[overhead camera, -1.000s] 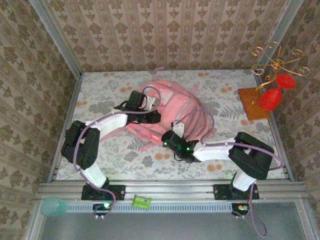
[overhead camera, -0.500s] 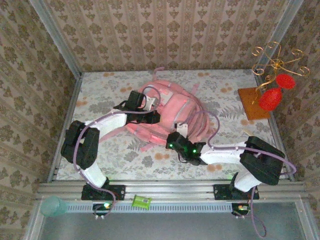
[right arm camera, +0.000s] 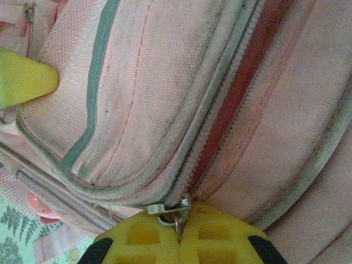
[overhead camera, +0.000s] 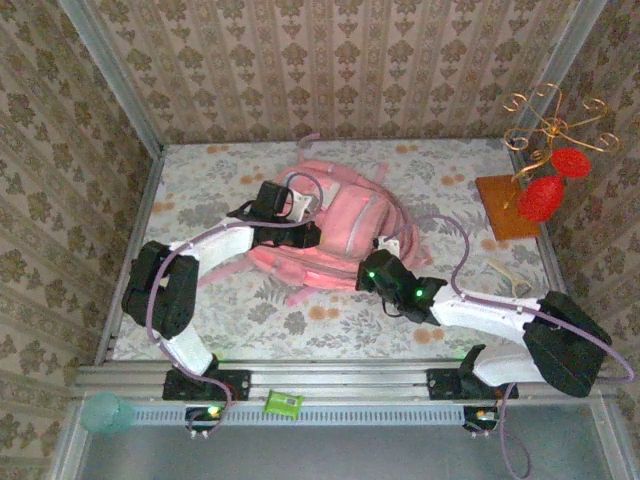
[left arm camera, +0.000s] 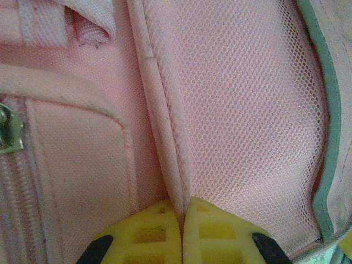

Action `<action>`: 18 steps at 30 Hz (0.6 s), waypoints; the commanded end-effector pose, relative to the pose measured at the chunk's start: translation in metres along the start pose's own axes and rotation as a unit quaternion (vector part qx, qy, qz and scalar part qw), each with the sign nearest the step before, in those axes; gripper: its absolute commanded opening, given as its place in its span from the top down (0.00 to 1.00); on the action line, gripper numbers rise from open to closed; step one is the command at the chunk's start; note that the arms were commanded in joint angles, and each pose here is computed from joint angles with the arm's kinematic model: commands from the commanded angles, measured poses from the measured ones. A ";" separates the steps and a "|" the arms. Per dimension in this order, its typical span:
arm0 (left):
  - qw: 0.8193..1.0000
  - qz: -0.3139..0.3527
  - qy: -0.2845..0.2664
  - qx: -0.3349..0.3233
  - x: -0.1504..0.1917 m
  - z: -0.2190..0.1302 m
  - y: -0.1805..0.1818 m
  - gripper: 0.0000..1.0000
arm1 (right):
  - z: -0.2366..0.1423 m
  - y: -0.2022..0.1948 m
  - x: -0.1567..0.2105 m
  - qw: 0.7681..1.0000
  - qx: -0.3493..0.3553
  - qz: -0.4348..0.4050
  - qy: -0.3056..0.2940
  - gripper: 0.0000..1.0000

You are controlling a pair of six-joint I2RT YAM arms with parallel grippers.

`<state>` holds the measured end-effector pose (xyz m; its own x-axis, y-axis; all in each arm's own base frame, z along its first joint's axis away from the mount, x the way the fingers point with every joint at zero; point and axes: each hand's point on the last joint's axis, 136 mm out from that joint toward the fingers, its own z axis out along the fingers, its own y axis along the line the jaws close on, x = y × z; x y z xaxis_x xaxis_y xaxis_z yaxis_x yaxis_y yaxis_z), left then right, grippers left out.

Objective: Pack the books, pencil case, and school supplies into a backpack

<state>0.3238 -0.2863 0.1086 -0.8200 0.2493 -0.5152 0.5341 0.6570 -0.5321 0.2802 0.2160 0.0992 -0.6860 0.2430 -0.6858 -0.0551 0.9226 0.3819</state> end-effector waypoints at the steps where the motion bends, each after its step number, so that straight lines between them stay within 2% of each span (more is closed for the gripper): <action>1: 0.989 -0.039 0.049 -0.130 0.032 -0.013 0.074 1.00 | -0.008 -0.054 0.000 0.995 0.095 -0.041 0.000 1.00; 10: 0.989 -0.037 0.044 -0.135 0.030 -0.016 0.077 1.00 | 0.004 -0.051 -0.017 0.993 0.028 -0.103 0.047 1.00; 18: 0.987 -0.032 0.045 -0.153 0.030 -0.019 0.084 1.00 | -0.005 -0.078 -0.026 0.992 0.047 -0.100 0.059 1.00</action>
<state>0.3276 -0.2838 0.1097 -0.8113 0.2515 -0.5278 0.5425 0.6600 -0.5196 0.2968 0.1928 0.1020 -0.7334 0.0164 -0.6796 -0.2814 0.9027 0.3254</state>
